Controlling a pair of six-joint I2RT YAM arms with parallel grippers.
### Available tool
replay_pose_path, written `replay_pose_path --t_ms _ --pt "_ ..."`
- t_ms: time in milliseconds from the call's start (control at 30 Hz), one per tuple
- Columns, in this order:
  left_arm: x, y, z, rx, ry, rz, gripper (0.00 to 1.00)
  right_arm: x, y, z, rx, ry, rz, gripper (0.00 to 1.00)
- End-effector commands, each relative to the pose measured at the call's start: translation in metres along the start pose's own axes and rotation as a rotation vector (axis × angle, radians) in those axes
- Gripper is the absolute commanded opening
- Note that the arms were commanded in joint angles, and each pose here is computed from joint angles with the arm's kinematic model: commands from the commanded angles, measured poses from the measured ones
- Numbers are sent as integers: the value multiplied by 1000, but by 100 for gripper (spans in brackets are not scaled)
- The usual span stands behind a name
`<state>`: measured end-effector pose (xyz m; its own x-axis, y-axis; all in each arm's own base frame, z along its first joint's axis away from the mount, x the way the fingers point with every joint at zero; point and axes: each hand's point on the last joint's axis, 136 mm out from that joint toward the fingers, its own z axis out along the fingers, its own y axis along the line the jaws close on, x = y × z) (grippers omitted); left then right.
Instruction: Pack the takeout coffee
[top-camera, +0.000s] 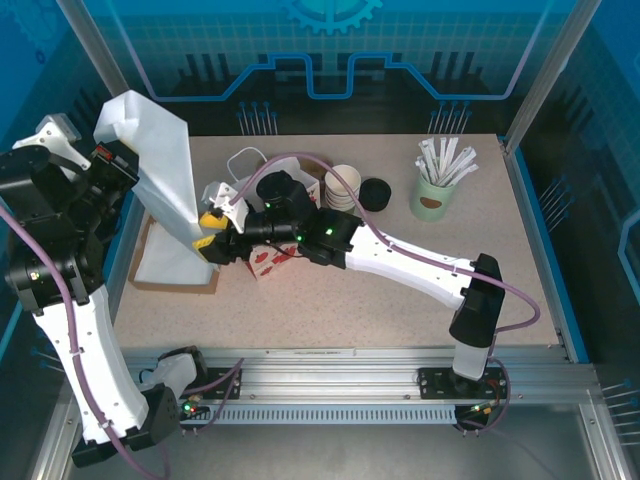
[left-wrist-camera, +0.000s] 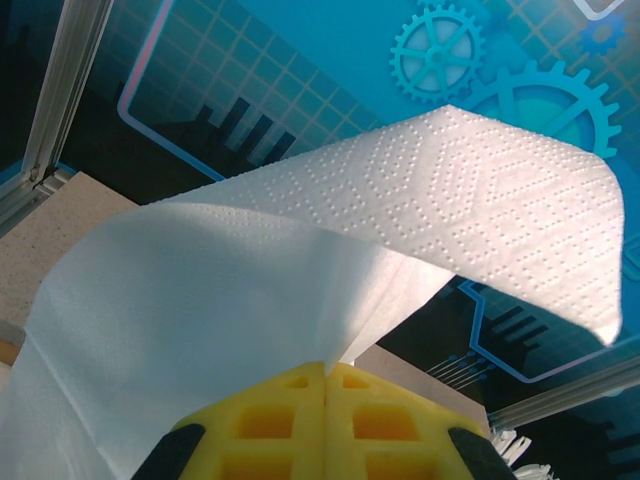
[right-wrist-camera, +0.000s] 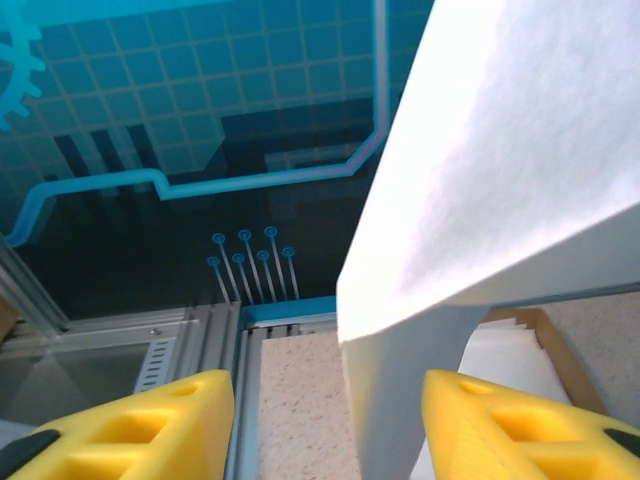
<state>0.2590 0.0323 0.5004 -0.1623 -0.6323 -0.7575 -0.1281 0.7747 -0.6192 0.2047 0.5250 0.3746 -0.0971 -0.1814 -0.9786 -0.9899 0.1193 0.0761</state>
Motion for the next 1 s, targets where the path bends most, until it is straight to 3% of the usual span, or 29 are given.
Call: replay_pose_path --t_ms 0,333,500,767,833,967 --pt "2 -9 -6 35 13 -4 0 -33 -1 3 35 -100 -40 45" --pt "4 -4 3 17 35 13 0 -40 7 -7 11 -89 -55 3" --pt "11 3 11 7 72 48 0 -63 21 -40 3 -104 -122 0" --pt "18 -22 2 125 124 130 37 -94 35 -98 37 -53 -223 0" --pt "17 -39 -5 207 123 143 48 -98 34 -113 63 -22 -241 0" --pt "21 -74 -19 409 136 186 58 -101 26 -138 109 43 -259 0"
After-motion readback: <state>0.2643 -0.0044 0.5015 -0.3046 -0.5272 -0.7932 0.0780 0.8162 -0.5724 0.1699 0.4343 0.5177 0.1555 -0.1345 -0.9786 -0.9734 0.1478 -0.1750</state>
